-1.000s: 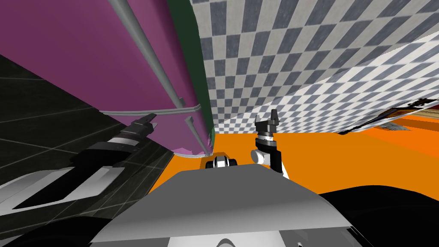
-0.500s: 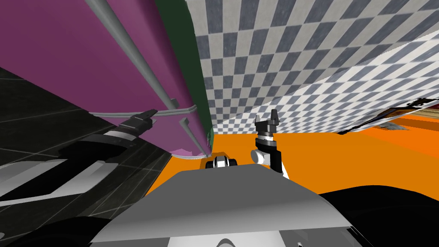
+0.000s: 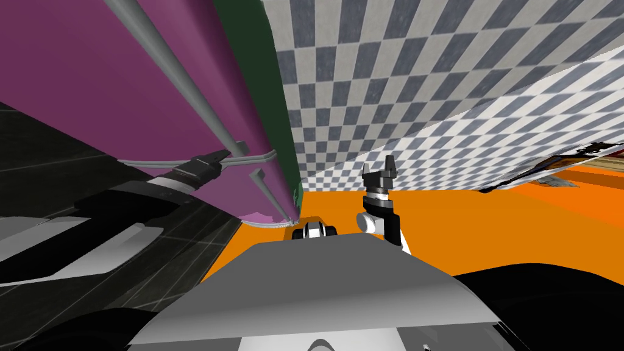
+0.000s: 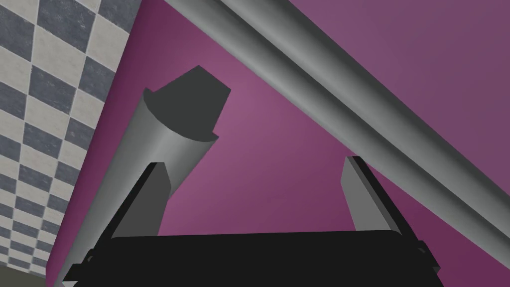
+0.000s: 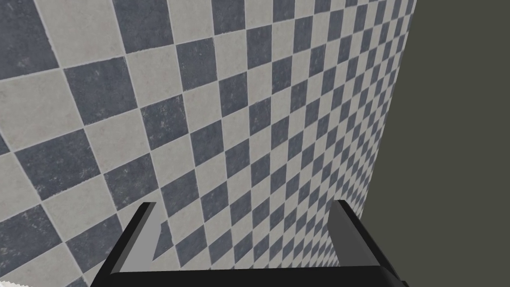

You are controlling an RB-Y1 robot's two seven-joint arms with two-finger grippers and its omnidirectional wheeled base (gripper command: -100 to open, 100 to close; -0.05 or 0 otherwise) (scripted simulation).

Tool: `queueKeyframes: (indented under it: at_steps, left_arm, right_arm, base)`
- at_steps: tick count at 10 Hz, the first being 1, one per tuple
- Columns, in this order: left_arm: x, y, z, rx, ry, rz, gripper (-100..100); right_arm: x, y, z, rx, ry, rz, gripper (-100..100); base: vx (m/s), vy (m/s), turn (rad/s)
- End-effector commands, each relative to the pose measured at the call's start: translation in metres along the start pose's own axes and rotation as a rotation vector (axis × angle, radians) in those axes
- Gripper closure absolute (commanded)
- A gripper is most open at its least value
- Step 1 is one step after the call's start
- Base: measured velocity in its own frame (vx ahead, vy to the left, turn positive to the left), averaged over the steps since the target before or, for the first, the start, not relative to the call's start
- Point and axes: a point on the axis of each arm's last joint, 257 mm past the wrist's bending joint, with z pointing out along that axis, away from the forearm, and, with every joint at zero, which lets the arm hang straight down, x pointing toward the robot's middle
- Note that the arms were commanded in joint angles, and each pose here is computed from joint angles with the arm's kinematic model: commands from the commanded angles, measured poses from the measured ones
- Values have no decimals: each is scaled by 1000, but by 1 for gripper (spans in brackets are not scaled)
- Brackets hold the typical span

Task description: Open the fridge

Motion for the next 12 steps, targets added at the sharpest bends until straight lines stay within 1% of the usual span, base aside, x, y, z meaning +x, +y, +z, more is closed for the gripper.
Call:
queueKeyframes:
  at_steps: [1,2,3,4,5,6,7,8,10,11,12]
  left_arm:
    - [15,-27,1,47,37,18,-100]
    - [12,-22,1,34,28,14,-100]
    - [9,-30,3,38,31,14,-100]
    - [12,-27,2,39,31,16,-100]
    - [11,-28,3,38,30,15,100]
    - [17,-39,3,73,49,15,100]
    - [22,-46,2,98,67,12,100]
    - [22,-46,2,98,67,12,100]
    - [31,-61,1,148,103,5,100]
    - [31,-61,1,148,103,5,100]
    - [36,-69,1,172,122,2,100]
  right_arm:
    - [0,0,0,0,0,0,0]
    - [0,0,0,0,0,0,0]
    - [0,0,0,0,0,0,0]
    - [0,0,0,0,0,0,0]
    - [0,0,0,0,0,0,0]
    - [0,0,0,0,0,0,0]
    - [0,0,0,0,0,0,0]
    - [0,0,0,0,0,0,0]
    - [0,0,0,0,0,0,0]
    - [0,0,0,0,0,0,0]
    - [0,0,0,0,0,0,0]
  base:
    - [10,-23,-22]
    - [4,-11,-5]
    - [92,-10,18]
    - [60,-7,6]
    - [7,-4,-6]
    - [-112,86,-53]
    - [-258,234,-93]
    - [-213,170,-71]
    - [-211,184,-49]
    - [-187,143,-42]
    - [-207,143,-38]
